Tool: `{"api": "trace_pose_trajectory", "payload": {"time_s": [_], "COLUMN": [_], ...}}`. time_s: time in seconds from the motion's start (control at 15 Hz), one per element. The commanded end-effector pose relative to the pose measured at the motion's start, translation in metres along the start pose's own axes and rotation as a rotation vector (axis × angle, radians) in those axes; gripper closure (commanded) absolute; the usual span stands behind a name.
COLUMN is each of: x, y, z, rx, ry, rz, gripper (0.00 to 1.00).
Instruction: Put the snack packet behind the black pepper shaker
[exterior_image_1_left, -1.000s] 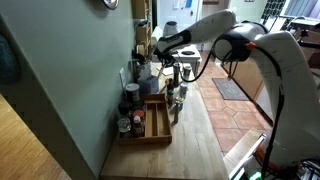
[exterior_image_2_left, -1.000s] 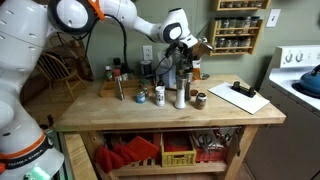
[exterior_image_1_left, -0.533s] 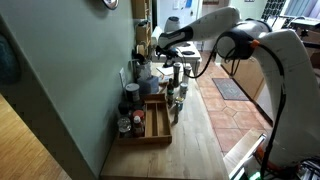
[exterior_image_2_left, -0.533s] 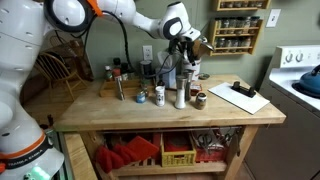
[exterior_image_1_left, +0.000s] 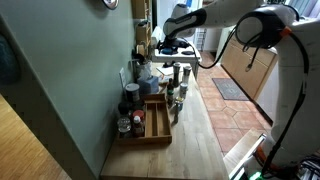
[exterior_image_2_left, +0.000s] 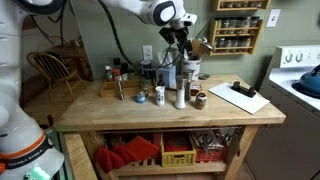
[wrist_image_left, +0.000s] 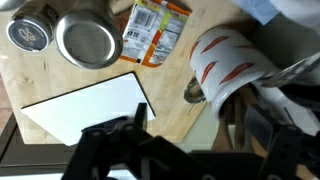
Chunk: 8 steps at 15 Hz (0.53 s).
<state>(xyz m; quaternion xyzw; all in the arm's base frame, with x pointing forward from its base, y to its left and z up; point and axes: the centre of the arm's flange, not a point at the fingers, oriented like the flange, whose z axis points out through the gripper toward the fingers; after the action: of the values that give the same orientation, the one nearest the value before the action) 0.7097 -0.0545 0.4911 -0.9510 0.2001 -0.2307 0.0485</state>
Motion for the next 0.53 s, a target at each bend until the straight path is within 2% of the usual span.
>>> {"api": "trace_pose_trajectory", "payload": {"time_s": [0.0,0.47], "x": [-0.061,-0.145], "y": [0.019,0.033], "z": [-0.042,-0.103], "rx": [0.017,-0.047], "ry": [-0.093,-0.226], "rz": [-0.180,-0.538], "gripper": [0.00,0.00]}}
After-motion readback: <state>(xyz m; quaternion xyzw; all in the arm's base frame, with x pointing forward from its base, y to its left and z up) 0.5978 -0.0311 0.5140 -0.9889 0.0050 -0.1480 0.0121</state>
